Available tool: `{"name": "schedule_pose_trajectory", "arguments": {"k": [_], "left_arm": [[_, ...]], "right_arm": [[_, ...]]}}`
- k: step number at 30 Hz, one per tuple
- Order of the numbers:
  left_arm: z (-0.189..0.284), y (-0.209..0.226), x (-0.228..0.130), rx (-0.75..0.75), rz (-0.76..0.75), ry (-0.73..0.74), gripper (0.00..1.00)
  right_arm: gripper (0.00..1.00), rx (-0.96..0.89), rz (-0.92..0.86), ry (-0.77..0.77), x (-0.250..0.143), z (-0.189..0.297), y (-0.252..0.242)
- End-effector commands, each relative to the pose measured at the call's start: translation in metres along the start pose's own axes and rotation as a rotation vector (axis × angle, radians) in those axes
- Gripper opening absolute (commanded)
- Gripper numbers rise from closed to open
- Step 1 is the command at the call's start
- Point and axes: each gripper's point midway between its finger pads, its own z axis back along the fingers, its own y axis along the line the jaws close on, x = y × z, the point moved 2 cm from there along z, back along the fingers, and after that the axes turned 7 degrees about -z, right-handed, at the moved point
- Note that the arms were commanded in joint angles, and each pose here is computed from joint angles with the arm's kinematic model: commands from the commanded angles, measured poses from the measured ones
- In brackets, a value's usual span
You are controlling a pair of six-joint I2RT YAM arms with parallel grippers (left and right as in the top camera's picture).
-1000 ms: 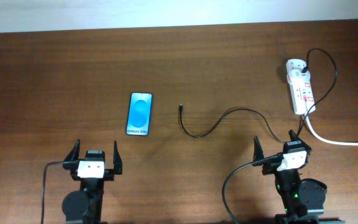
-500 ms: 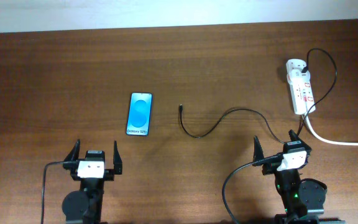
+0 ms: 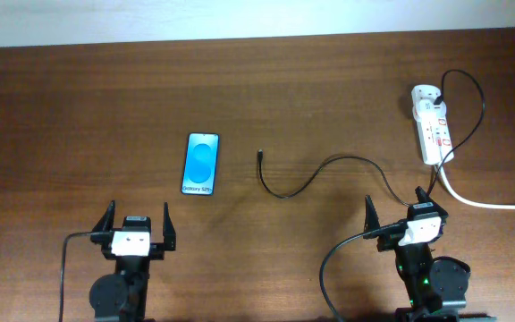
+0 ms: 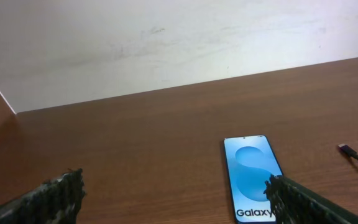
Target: Plug charger to phone and switch on socket
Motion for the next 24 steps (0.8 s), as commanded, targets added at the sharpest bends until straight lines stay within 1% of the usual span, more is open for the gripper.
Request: {"name": "schedule_pose_trajectory", "arguments": {"k": [1, 12, 24], "left_arm": [[0.0003, -0.001, -0.0004, -0.008, -0.016, -0.004, 0.99], [0.0003, 0.0, 0.0032, -0.003, -0.016, -0.02, 0.99], [0.0003, -0.001, -0.0003, -0.008, -0.016, -0.004, 0.99]], "right_arm": [[0.98, -0.009, -0.012, 0.006, -0.0029, 0.0, -0.0019], [0.98, -0.009, -0.012, 0.006, -0.0029, 0.0, -0.0019], [0.98, -0.009, -0.012, 0.006, -0.0029, 0.0, -0.0019]]}}
